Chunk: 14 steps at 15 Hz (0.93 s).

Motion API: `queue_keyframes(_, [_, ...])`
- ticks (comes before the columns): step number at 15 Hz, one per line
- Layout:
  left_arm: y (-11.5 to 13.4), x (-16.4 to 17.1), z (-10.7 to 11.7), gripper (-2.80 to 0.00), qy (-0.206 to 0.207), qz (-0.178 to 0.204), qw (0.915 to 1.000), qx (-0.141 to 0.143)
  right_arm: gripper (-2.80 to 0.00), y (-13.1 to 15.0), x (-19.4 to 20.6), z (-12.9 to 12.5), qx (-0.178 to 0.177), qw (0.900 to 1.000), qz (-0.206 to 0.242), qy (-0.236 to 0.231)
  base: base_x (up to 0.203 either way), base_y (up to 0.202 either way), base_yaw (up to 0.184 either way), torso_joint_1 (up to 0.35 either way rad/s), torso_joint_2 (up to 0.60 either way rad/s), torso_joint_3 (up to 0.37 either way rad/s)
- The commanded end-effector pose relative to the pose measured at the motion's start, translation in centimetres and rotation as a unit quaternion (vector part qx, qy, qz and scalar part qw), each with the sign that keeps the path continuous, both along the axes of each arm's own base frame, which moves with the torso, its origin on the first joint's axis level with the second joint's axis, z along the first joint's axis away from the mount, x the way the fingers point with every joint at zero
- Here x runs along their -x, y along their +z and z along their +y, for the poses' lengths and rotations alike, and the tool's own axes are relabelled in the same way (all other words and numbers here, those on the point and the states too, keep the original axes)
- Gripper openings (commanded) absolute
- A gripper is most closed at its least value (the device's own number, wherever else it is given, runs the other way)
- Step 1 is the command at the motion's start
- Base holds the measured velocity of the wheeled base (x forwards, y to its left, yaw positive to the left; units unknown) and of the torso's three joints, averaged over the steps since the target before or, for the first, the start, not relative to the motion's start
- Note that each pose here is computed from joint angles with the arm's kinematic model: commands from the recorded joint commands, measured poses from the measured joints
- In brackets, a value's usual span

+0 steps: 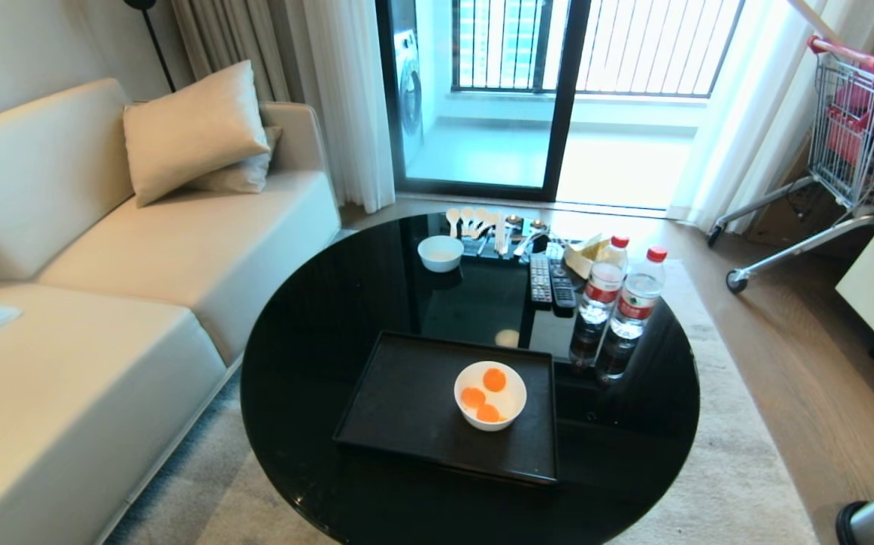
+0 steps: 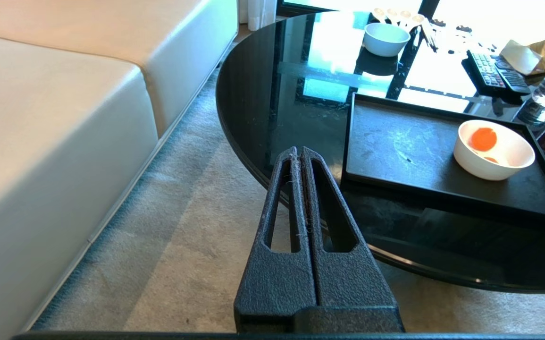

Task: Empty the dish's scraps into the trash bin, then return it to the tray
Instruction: Pick up the bowl with leftover food

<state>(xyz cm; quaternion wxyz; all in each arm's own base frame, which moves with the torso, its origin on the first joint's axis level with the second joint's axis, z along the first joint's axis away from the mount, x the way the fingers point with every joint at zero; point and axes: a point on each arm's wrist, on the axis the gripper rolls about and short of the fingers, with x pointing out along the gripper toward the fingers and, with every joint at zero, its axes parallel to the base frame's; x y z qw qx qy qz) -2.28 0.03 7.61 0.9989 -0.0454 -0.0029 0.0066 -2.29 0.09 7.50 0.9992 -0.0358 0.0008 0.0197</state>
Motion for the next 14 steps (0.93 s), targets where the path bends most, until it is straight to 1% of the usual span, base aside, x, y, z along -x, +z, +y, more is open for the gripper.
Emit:
queue_keyframes(1, [0.0, 0.0, 0.0, -2.8, 0.0, 0.0, 1.0, 0.001, -2.8, 0.0, 0.0, 0.0, 0.0, 1.0, 0.001, 0.0, 0.0, 0.0, 0.0, 0.0, 0.0, 0.0])
queue_keyframes(3, [0.0, 0.0, 0.0, -2.8, 0.0, 0.0, 1.0, 0.001, -2.8, 0.0, 0.0, 0.0, 0.001, 1.0, 0.001, 0.0, 0.0, 0.0, 0.0, 0.0, 0.0, 0.0])
queue_keyframes(5, [0.0, 0.0, 0.0, -2.8, 0.0, 0.0, 1.0, 0.001, -2.8, 0.0, 0.0, 0.0, 0.018, 1.0, 0.0, 0.002, 0.0, 0.0, 0.0, 0.0, 0.0, 0.0])
queue_keyframes(7, [0.0, 0.0, 0.0, -2.8, 0.0, 0.0, 1.0, 0.001, -2.8, 0.0, 0.0, 0.0, 0.026, 1.0, 0.001, 0.004, 0.0, 0.0, 0.0, 0.0, 0.0, 0.0])
queue_keyframes(9, [0.0, 0.0, 0.0, -2.8, 0.0, 0.0, 1.0, 0.001, -2.8, 0.7, 0.2, 0.1, 0.038, 0.999, -0.008, 0.015, 0.0, 0.0, 0.0, 0.0, 0.0, 0.0])
queue_keyframes(10, [0.0, 0.0, 0.0, -2.8, 0.0, 0.0, 1.0, 0.001, -2.8, 1.6, 0.3, 0.1, 0.041, 0.999, -0.009, 0.029, 0.0, 0.0, 0.0, 0.0, 0.0, 0.0])
queue_keyframes(12, [0.0, 0.0, 0.0, -2.8, 0.0, 0.0, 1.0, 0.001, -2.8, 4.0, -0.3, 0.2, 0.042, 0.998, 0.011, 0.052, 0.0, 0.0, 0.0, 0.0, 0.0, 0.0])
queue_keyframes(14, [0.0, 0.0, 0.0, -2.8, 0.0, 0.0, 1.0, 0.001, -2.8, 7.1, -1.8, 0.3, 0.042, 0.997, 0.031, 0.061, 0.0, 0.0, 0.0, 0.0, 0.0, 0.0])
